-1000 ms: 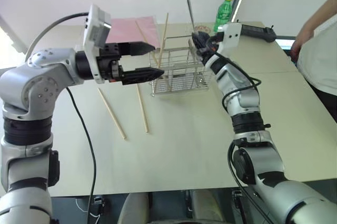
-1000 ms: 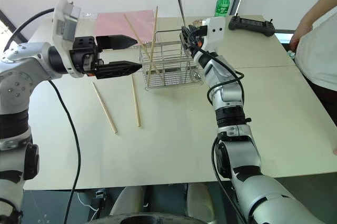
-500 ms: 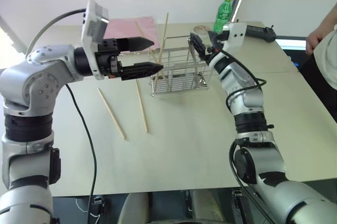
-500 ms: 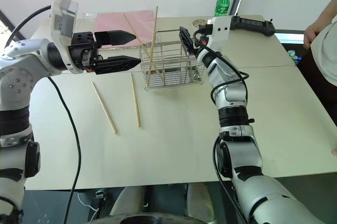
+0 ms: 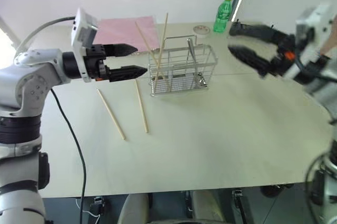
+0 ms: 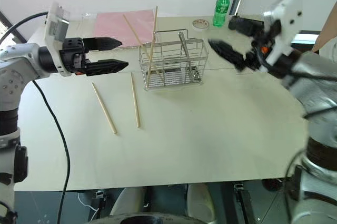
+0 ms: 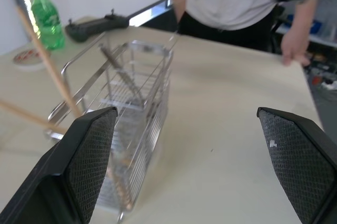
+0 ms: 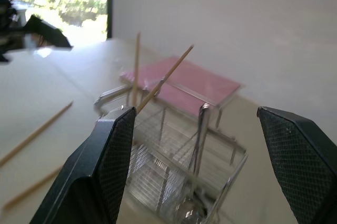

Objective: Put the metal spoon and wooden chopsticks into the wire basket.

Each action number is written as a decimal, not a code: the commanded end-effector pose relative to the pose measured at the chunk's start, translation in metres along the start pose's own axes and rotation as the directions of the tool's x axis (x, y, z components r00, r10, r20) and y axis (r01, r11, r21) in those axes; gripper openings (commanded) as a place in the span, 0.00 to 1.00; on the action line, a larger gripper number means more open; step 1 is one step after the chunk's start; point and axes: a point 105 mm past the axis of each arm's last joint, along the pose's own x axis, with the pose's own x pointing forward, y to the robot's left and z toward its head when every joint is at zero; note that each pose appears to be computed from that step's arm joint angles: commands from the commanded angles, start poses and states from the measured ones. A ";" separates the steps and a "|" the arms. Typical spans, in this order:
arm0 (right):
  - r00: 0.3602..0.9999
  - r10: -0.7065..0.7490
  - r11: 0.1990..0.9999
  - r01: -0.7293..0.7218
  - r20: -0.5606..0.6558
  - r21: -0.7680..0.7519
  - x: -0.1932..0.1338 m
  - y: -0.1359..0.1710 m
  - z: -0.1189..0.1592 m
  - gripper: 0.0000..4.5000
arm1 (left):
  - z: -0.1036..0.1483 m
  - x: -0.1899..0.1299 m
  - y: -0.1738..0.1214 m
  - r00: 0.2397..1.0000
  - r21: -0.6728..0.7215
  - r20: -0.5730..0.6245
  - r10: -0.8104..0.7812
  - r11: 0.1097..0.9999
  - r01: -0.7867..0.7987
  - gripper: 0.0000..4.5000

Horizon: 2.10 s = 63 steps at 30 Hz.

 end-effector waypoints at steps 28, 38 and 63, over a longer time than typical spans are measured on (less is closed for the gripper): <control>0.975 0.131 0.987 -0.111 -0.179 0.118 -0.043 0.066 -0.023 0.84 | -0.149 0.001 0.078 0.326 -0.348 -0.729 0.602 0.084 -0.934 1.00; 0.982 0.103 0.988 -0.084 -0.157 0.127 -0.040 0.066 -0.016 0.85 | -0.174 0.011 0.080 0.299 -0.332 -0.778 0.552 0.043 -0.942 0.69; 0.979 0.095 0.983 -0.064 -0.182 0.170 -0.052 0.069 -0.026 0.85 | 0.140 0.014 0.111 0.548 -0.348 0.589 0.594 0.798 -0.491 0.00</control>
